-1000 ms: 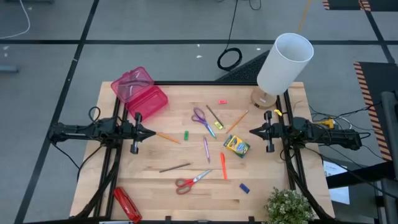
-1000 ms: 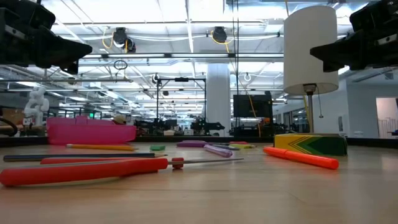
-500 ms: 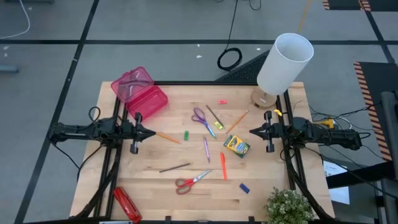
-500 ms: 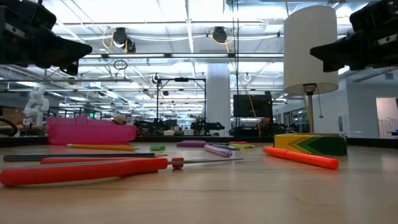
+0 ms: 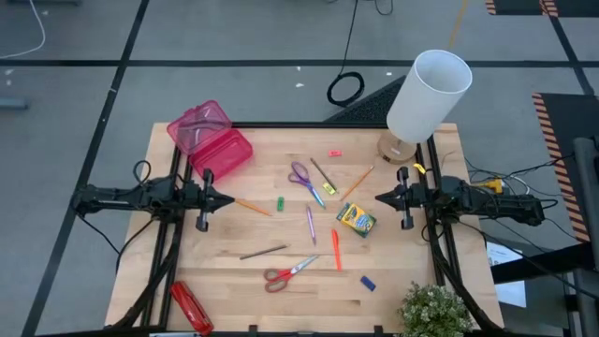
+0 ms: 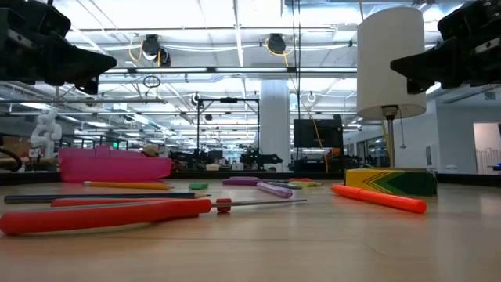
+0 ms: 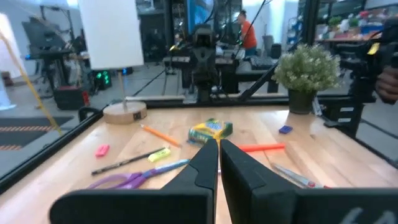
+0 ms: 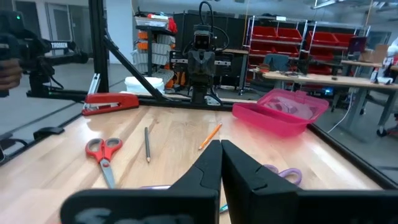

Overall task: Pack school essentials
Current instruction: Put the violet scissors into the pink supply box

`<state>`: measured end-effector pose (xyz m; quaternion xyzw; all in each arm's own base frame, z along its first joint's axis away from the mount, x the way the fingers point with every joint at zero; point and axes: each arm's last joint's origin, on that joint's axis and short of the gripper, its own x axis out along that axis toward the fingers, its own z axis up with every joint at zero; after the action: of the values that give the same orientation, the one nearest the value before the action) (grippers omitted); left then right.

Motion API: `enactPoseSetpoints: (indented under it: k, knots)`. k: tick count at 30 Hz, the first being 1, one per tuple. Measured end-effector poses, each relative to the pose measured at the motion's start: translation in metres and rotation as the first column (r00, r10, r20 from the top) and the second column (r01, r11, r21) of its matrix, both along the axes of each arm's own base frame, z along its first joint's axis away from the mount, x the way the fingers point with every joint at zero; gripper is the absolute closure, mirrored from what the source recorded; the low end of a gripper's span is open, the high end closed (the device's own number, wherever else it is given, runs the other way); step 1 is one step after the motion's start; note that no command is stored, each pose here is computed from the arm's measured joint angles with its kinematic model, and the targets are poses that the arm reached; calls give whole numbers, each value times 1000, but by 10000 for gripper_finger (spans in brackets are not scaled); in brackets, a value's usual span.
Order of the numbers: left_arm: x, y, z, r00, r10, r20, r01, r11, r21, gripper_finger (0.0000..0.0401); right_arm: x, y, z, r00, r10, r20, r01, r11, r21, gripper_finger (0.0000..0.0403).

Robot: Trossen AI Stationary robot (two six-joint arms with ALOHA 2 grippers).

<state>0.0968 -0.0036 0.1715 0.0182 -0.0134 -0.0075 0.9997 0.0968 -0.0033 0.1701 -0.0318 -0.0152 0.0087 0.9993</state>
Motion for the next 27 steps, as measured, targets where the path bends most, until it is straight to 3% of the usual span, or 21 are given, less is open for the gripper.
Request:
enactPoseSetpoints:
  k: [7,14,27]
  knots:
    - [-7,1,40,1000,23,15,-22,1000,-10,380,0,0,0,1000,0,-2,0,1000,0,403]
    - [-9,1,99,1000,23,-14,-23,1000,-8,380,0,0,0,1000,0,-4,0,1000,-1,403]
    - [22,0,203,954,25,-299,-14,999,41,380,0,0,0,1000,0,-6,0,1000,-1,403]
